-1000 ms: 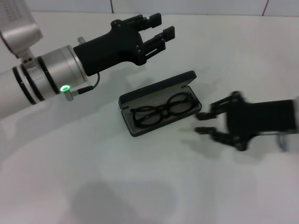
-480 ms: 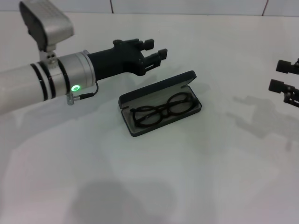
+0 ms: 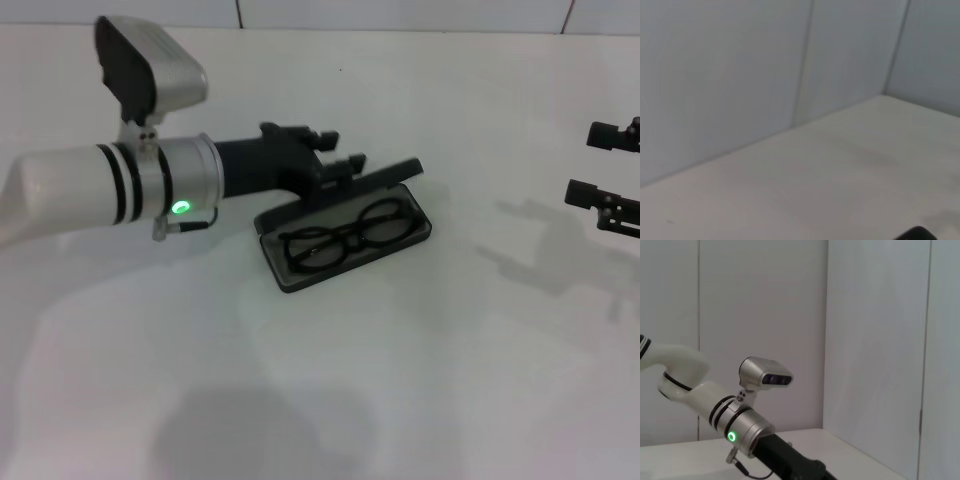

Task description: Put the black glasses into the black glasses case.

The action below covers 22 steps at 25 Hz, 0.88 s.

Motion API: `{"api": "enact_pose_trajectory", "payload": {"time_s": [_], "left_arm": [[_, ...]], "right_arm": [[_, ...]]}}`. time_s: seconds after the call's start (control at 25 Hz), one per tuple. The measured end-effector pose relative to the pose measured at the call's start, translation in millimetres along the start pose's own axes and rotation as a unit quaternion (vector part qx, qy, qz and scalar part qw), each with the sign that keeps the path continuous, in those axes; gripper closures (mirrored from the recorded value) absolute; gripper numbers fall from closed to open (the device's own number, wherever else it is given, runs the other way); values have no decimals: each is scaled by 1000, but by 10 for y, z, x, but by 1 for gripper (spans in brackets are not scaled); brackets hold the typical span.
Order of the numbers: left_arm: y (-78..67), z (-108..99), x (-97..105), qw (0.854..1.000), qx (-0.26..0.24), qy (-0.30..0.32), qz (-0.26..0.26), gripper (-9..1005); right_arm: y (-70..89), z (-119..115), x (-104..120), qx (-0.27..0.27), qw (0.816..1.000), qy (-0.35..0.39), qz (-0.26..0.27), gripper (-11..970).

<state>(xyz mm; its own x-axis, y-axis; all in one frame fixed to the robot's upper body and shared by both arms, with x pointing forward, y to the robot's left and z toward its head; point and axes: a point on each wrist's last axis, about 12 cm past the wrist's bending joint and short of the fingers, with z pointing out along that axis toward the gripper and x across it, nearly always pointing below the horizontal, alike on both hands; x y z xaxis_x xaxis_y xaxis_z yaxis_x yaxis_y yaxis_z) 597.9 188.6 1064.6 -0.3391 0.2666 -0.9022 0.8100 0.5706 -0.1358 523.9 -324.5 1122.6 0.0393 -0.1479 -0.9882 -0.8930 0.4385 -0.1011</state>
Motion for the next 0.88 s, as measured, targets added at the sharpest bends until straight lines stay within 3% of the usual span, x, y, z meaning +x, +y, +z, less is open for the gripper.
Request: {"api": "enact_pose_trajectory", "payload": {"time_s": [0.08,0.32,0.52,0.72,0.88], "left_arm": [[-61,23,41,1000,16,16,10,498],[-154,50,100,998,40,34,27,494],[-236,2,-21,996,75,-27,33,486],[-369,-295,-175,976,170,-124,49,478],[-375,-628,-133,961,220,-156,65,472]], "right_arm": [[-1,-3,6,1,1000,0,1,296],[-3,-5,15,4,1000,1,-1,294],[13,12,13,-3,1000,-1,0,292],[57,224,-38,-55,998,-18,5,290],[60,479,-83,-98,995,-28,14,209]]}}
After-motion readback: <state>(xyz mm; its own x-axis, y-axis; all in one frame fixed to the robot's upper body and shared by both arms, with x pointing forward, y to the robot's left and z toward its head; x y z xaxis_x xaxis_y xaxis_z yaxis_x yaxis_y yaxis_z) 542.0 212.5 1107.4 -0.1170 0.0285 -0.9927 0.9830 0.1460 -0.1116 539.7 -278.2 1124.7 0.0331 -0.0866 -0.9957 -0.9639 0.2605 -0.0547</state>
